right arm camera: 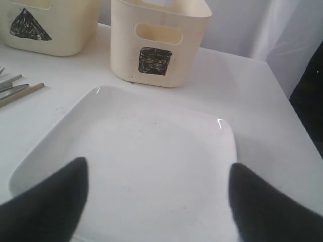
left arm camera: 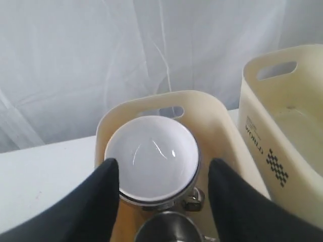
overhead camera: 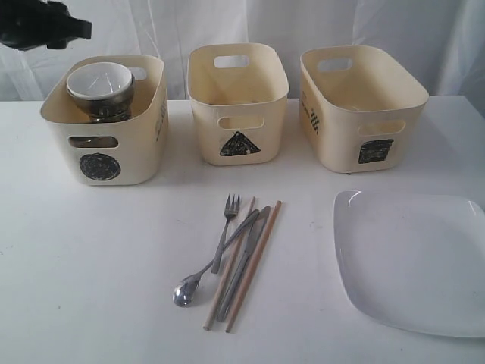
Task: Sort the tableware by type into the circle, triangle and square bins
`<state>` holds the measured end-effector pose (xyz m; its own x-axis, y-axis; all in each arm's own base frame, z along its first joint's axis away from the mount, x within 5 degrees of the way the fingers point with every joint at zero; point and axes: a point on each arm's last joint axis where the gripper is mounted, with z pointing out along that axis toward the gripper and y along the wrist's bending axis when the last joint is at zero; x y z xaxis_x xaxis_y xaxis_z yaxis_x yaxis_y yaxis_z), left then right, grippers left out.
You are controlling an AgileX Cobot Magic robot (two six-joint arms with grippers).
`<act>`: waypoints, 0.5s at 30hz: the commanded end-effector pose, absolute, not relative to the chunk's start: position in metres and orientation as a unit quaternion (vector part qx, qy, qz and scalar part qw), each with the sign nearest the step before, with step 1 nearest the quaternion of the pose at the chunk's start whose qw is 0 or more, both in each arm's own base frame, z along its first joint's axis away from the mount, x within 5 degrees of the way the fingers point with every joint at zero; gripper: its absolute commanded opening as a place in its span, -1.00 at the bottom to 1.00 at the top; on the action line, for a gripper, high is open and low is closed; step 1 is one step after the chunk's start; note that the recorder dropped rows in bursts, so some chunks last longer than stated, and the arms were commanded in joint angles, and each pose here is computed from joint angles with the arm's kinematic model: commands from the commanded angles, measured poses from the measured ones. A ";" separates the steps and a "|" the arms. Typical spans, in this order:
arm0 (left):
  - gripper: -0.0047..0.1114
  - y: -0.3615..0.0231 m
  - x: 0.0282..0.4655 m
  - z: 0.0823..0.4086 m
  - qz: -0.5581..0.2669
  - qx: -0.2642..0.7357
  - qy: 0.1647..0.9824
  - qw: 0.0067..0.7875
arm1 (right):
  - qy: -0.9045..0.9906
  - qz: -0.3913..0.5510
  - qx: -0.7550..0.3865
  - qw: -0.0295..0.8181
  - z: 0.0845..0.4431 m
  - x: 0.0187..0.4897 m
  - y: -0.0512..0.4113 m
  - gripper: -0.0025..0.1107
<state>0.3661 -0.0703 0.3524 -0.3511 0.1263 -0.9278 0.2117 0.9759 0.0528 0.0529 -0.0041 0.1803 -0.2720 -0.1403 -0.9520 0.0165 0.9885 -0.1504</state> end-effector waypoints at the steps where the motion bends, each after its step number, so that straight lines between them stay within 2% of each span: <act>1: 0.04 -0.067 0.339 0.377 -0.037 0.110 0.830 0.545 | 0.791 -0.085 -0.052 0.603 0.182 0.053 -0.006 0.67; 4: -0.08 -0.064 0.322 0.374 -0.035 0.114 0.866 0.486 | 0.791 -0.085 -0.052 0.603 0.182 0.053 -0.006 0.63; 5: -0.14 -0.063 0.317 0.372 -0.034 0.115 0.876 0.468 | 0.791 -0.082 -0.049 0.604 0.182 0.053 -0.006 0.57; 6: -0.24 -0.062 0.312 0.367 -0.033 0.117 0.889 0.441 | 0.792 -0.081 -0.047 0.604 0.182 0.053 -0.006 0.42; 8: -0.52 -0.061 0.304 0.358 -0.031 0.120 0.906 0.405 | 0.792 -0.081 -0.047 0.604 0.182 0.053 -0.006 -0.05; 10: -0.85 -0.059 0.298 0.350 -0.027 0.121 0.912 0.391 | 0.792 -0.081 -0.047 0.604 0.182 0.053 -0.006 -0.65; 11: -0.91 -0.058 0.295 0.346 -0.027 0.119 0.913 0.390 | 0.792 -0.081 -0.047 0.604 0.182 0.053 -0.006 -0.92; 15: -0.91 -0.055 0.280 0.338 -0.052 0.065 0.905 0.417 | 0.792 -0.077 -0.040 0.605 0.182 0.053 -0.006 -0.93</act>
